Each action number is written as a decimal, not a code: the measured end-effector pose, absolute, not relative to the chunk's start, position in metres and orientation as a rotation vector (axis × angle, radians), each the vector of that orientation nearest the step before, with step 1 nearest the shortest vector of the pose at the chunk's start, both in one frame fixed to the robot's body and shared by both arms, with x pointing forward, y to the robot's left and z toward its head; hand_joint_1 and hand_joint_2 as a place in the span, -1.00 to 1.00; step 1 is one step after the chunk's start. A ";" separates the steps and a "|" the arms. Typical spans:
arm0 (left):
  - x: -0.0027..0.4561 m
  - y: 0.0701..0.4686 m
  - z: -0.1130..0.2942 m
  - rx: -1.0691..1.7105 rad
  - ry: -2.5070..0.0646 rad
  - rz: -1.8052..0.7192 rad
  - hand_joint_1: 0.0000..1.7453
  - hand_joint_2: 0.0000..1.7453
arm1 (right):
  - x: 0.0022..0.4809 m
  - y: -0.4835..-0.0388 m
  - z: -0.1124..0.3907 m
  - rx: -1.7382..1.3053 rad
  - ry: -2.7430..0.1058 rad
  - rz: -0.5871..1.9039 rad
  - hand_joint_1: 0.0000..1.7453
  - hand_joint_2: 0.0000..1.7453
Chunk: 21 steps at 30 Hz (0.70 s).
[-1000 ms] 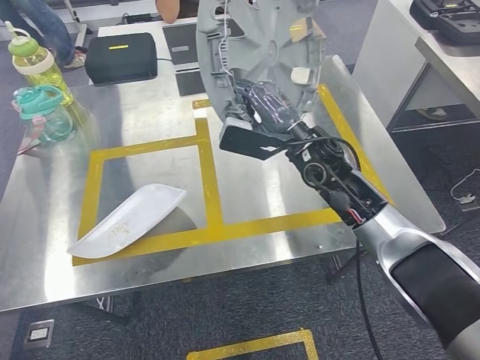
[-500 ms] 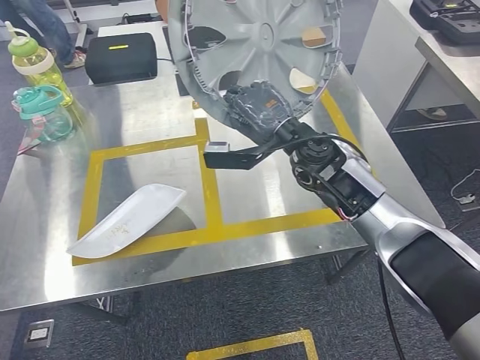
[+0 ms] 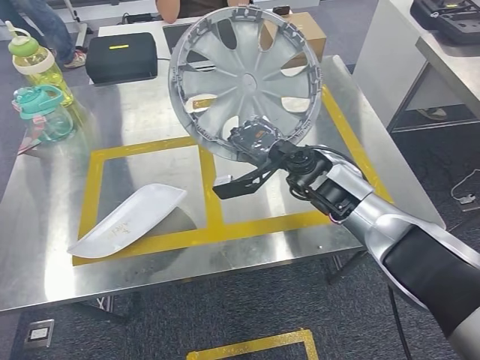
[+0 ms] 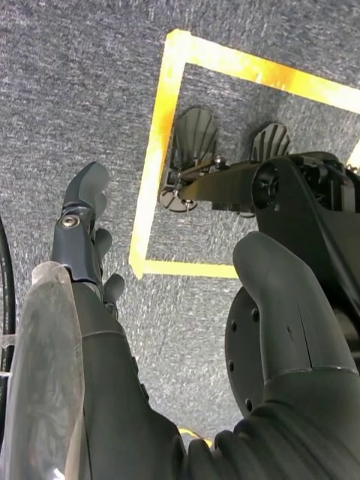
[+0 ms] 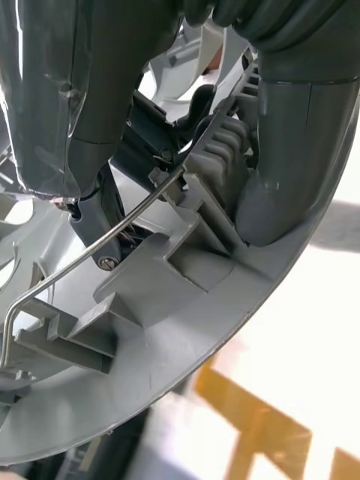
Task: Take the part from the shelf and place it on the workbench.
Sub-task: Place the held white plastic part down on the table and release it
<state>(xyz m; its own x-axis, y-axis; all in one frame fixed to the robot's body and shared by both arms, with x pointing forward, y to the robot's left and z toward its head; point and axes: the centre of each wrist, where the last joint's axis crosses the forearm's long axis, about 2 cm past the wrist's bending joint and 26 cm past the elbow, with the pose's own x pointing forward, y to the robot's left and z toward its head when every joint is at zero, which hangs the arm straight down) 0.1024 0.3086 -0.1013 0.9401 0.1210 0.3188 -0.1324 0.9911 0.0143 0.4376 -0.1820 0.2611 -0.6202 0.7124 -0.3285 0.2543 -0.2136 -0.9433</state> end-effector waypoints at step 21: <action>0.104 0.308 -0.101 0.031 -0.323 0.119 -1.00 1.00 | 0.450 -0.195 0.226 -1.108 -1.460 2.027 1.00 1.00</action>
<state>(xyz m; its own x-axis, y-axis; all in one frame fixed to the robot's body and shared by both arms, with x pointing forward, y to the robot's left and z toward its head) 0.1041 0.3080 -0.1009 0.9412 0.1119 0.3189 -0.1219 0.9925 0.0115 0.4495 -0.1947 0.2257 -0.6023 0.7102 -0.3644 0.1206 -0.3703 -0.9211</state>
